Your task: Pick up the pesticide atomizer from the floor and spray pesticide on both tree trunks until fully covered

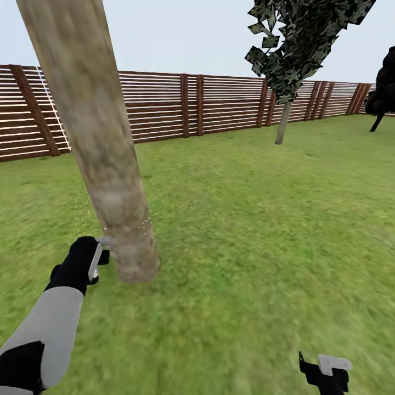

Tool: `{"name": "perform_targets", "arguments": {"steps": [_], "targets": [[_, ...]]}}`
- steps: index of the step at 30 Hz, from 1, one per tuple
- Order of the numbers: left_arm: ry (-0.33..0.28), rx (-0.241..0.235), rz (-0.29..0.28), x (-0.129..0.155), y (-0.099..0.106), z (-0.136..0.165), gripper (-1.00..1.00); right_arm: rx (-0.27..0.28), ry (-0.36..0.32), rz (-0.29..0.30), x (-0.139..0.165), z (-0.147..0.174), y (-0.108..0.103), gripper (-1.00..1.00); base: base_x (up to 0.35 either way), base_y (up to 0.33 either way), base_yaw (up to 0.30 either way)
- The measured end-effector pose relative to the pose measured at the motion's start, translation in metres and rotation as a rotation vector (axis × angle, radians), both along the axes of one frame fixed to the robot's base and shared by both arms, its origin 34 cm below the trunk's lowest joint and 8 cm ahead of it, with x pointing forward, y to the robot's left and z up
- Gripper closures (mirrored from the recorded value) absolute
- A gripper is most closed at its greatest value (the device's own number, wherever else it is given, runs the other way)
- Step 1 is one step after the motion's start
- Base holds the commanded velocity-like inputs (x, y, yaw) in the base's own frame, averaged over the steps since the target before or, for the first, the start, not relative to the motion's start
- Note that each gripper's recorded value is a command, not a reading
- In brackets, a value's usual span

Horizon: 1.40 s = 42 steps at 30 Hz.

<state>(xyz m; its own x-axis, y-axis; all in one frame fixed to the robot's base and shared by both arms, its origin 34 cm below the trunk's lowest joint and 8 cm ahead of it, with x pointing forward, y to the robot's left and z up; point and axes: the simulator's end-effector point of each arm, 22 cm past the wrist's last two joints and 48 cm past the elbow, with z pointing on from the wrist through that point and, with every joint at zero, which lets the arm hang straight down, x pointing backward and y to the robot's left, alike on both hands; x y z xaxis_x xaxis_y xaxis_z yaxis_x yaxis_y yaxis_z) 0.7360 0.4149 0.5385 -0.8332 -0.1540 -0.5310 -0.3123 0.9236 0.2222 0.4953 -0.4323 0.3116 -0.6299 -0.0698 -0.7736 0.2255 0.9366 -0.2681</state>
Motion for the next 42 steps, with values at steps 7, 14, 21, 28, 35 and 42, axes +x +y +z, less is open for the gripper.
{"name": "perform_targets", "arguments": {"steps": [7,14,21,28,35,42], "targets": [[0.010,0.010,-0.151,0.008,0.005,0.004,1.00,-0.001,0.000,-0.001,0.000,0.000,-0.001,-1.00,0.002,0.000,0.000],[0.015,0.011,-0.169,0.008,0.000,0.004,1.00,0.000,-0.001,0.000,0.000,0.000,0.000,-1.00,0.225,-0.088,0.000],[0.013,0.002,-0.168,0.009,-0.003,0.003,1.00,-0.001,0.000,0.000,0.000,0.000,0.000,-1.00,0.091,-0.185,0.000],[0.011,-0.004,-0.173,0.010,-0.008,0.002,1.00,0.000,0.000,0.000,0.000,0.000,0.000,-1.00,-0.100,-0.234,0.000],[0.009,-0.006,-0.173,0.010,-0.009,0.003,1.00,0.000,0.000,0.001,0.000,0.000,0.001,-1.00,0.025,-0.272,0.000],[-0.001,-0.032,-0.189,0.015,-0.028,0.003,1.00,0.001,-0.001,0.001,0.000,0.000,0.002,-1.00,0.149,-0.247,0.148]]}}
